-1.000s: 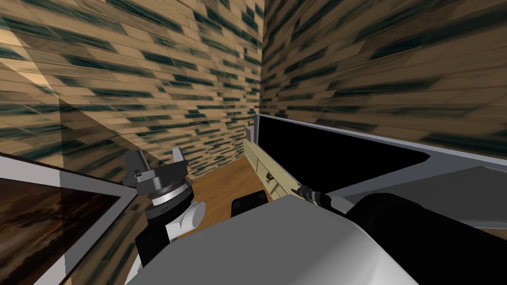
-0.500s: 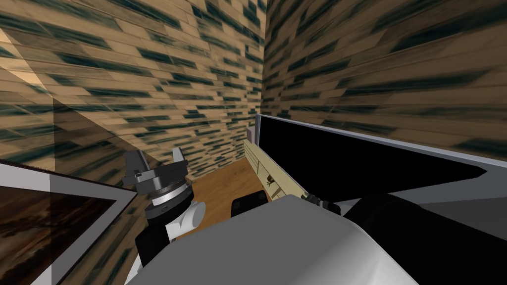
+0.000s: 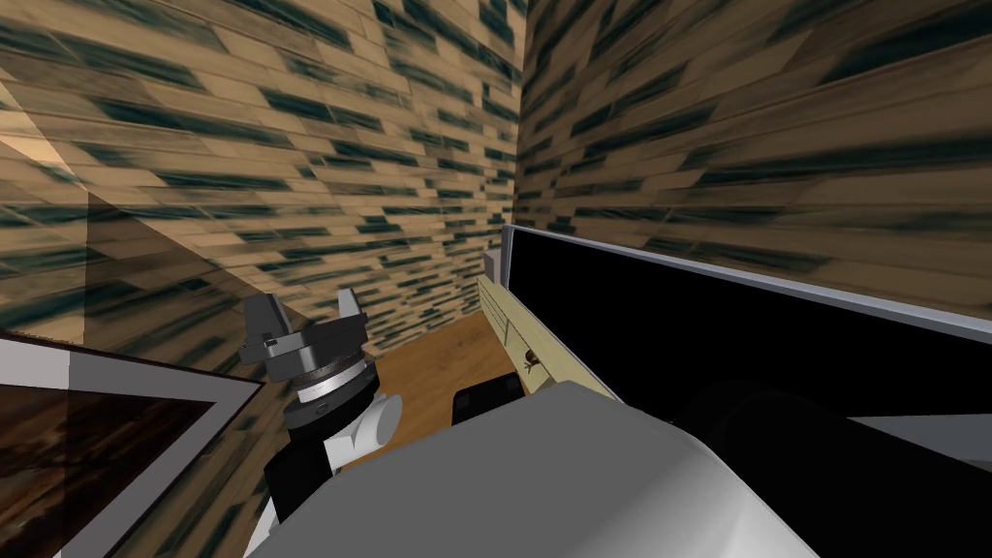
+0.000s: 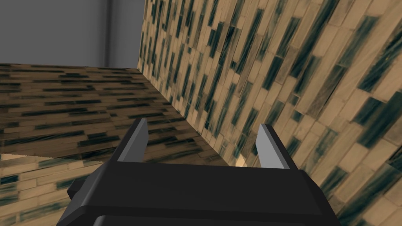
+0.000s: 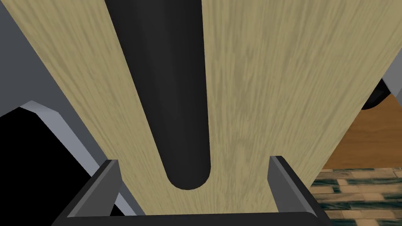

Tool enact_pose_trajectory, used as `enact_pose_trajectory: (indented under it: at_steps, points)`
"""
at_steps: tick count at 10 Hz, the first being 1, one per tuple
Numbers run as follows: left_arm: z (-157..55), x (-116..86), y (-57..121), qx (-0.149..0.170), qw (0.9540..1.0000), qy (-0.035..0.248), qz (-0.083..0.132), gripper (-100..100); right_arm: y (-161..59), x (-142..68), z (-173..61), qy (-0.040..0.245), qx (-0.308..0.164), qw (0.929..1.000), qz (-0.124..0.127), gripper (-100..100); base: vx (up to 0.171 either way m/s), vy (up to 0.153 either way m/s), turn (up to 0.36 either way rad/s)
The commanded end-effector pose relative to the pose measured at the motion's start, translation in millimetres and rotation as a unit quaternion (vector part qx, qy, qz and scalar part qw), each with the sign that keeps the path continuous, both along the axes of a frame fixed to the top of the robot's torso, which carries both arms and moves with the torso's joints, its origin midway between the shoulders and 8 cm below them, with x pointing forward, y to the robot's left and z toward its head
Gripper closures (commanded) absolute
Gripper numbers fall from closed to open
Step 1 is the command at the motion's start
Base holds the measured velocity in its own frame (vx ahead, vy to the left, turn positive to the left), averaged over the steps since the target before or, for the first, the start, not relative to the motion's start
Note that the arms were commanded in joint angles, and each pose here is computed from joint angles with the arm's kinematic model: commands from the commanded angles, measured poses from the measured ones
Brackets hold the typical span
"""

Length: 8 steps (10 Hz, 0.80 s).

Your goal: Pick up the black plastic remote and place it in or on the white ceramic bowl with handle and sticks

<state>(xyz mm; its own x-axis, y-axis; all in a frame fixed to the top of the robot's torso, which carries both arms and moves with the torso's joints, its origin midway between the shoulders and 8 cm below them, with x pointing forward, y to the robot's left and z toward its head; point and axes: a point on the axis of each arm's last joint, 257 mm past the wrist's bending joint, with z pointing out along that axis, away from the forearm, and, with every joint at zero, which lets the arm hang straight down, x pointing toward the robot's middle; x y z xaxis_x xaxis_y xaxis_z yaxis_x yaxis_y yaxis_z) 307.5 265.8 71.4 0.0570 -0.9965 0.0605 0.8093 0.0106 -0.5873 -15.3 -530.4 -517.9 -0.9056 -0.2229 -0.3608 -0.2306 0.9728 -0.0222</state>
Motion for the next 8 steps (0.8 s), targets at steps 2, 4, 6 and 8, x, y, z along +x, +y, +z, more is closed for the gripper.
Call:
enact_pose_trajectory:
  at_steps: [2, 4, 6, 8]
  points:
    - [0, 0, 0.0, 0.000, 1.0000, 0.000, 0.000, 0, -10, -61, -2, 0.057, -0.019, 0.9982, 0.010, -100, 0.116, -0.008, 0.026]
    - [0, 0, 0.0, 0.000, 1.0000, 0.000, 0.000, 0, -11, -73, -2, 0.068, -0.022, 0.9974, 0.012, -100, 0.080, -0.019, 0.009]
    - [0, 0, 0.0, 0.000, 1.0000, 0.000, 0.000, 0, -11, -69, -3, 0.065, -0.022, 0.9976, 0.011, 0, 0.010, -0.004, 0.001]
    - [0, 0, 0.0, 0.000, 1.0000, 0.000, 0.000, 0, 4, -68, -23, 0.064, -0.021, 0.9977, 0.000, -100, -0.021, -0.045, 0.094]
